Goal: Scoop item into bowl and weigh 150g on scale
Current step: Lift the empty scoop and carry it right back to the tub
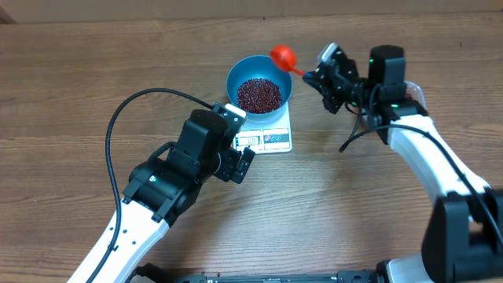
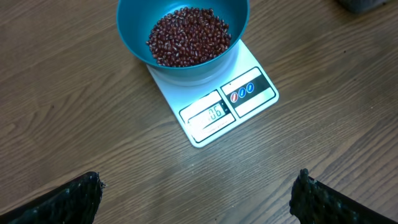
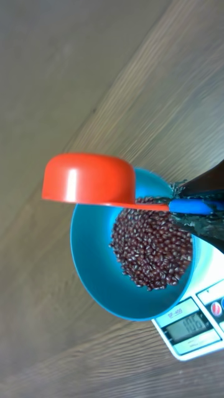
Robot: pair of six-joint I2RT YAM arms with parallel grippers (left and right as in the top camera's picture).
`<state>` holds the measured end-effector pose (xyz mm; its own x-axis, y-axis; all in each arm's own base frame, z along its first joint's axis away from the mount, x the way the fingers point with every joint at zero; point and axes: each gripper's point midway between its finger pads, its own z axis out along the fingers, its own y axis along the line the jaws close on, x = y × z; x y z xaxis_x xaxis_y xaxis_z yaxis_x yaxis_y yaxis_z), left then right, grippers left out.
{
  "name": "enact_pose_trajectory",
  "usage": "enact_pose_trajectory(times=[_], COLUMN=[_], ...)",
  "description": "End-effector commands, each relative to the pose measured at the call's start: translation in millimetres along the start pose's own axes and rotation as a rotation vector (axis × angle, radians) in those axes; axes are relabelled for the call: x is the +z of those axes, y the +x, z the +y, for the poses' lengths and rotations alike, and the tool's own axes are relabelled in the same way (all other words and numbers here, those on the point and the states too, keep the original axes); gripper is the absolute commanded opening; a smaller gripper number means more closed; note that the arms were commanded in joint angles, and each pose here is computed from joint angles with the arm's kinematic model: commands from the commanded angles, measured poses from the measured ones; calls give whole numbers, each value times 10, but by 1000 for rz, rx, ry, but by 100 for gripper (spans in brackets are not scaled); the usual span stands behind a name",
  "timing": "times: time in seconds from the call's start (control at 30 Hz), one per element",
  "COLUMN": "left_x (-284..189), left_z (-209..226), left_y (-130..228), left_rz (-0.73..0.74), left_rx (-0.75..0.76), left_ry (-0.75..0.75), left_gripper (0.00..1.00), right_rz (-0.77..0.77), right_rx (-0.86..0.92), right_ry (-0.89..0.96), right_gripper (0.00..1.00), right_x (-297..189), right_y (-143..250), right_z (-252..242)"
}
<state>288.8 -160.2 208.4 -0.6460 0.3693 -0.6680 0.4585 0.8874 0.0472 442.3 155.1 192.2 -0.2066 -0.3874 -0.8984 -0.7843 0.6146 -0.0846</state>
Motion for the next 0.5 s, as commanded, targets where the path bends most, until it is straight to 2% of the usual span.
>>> enact_pose_trajectory(times=[0.0, 0.13, 0.27, 0.47], left_x=[26, 26, 26, 26], left_z=[-9, -7, -7, -9], left_y=[23, 22, 23, 23], left_rz=[8, 8, 8, 8], left_rx=[-1, -2, -2, -1], left_ry=[-4, -5, -5, -4], left_gripper=[100, 99, 100, 100], right_rz=[-25, 101, 224, 336], right_rx=[62, 141, 295, 436], right_ry=[145, 298, 522, 682], right_gripper=[4, 4, 4, 4], right_x=[-405, -742, -1207, -1589], right_y=[-382, -212, 45, 405], right_z=[-174, -268, -443, -596])
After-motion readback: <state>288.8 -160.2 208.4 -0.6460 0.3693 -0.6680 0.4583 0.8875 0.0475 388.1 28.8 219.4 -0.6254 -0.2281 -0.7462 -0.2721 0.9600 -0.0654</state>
